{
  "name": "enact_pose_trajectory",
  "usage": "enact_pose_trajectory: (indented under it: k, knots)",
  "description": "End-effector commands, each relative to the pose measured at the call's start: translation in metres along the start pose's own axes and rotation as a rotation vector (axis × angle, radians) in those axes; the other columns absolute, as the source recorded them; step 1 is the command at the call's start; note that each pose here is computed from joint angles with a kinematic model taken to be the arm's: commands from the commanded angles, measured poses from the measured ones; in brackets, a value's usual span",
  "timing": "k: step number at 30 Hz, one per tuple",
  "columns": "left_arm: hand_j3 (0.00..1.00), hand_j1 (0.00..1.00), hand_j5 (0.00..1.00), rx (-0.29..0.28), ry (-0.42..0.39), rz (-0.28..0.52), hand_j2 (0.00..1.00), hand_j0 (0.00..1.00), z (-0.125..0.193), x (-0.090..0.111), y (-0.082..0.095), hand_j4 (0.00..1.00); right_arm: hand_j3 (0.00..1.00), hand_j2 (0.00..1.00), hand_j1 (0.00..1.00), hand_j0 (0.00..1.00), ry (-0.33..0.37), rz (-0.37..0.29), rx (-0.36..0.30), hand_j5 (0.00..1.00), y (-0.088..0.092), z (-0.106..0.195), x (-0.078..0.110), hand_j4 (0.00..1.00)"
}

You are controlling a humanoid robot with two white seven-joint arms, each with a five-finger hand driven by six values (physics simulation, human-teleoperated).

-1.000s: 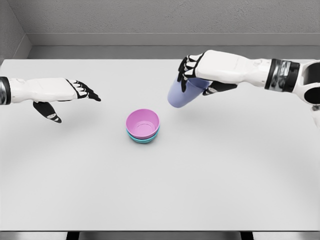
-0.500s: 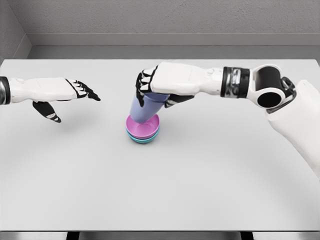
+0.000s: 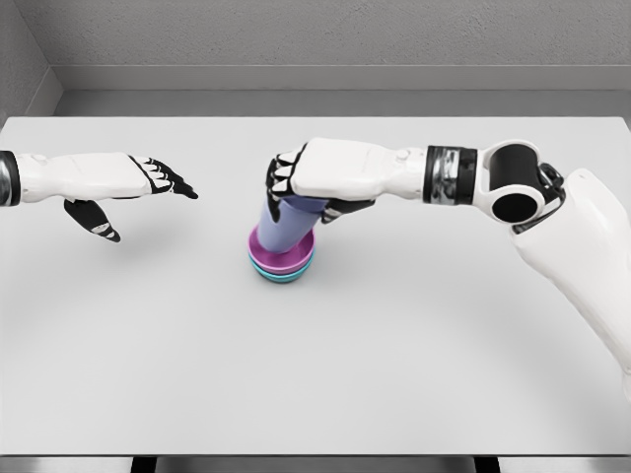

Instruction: Stacking bowl and cup with both arms

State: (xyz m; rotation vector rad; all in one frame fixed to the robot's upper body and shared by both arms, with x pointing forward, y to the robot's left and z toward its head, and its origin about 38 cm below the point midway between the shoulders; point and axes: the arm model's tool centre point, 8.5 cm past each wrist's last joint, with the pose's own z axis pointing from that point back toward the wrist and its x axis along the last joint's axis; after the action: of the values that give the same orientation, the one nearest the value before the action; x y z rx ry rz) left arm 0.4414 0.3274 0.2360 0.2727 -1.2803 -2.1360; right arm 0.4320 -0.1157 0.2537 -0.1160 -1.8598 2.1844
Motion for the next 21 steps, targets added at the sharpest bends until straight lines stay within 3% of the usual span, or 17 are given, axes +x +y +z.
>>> enact_pose_trajectory:
  k: [1,7,16,18,20,21]
  knots:
    - [1.0,1.0,1.0,0.004,0.001,0.005,1.0,1.0,0.0,0.0,0.001,1.0,0.49,0.49,0.49,0.49,0.009,-0.012,0.001,0.49,0.002,0.001,-0.003,0.49]
    - [1.0,1.0,1.0,0.003,0.003,0.005,1.0,1.0,0.002,-0.001,0.0,1.0,0.49,0.49,0.49,0.49,-0.002,-0.028,0.021,0.49,0.014,-0.003,0.001,0.49]
    - [1.0,1.0,1.0,0.004,0.002,0.005,1.0,1.0,0.001,-0.001,0.0,1.0,0.5,0.5,0.5,0.5,-0.006,-0.026,0.02,0.5,0.014,-0.005,0.002,0.5]
    - [1.0,1.0,1.0,0.004,0.002,0.005,1.0,1.0,0.001,-0.001,0.0,1.0,0.67,0.67,0.67,0.67,-0.006,-0.023,0.019,0.67,0.013,-0.005,0.003,0.67]
    - [1.0,1.0,1.0,0.004,0.002,0.005,1.0,1.0,0.001,-0.001,0.0,1.0,0.97,0.97,0.97,0.97,-0.005,-0.018,0.024,0.97,0.014,-0.006,0.003,0.97]
    - [1.0,1.0,1.0,0.004,0.002,0.005,1.0,1.0,0.001,-0.001,0.0,1.0,1.0,1.0,1.0,1.0,-0.006,-0.016,0.022,1.0,0.013,-0.005,0.003,1.0]
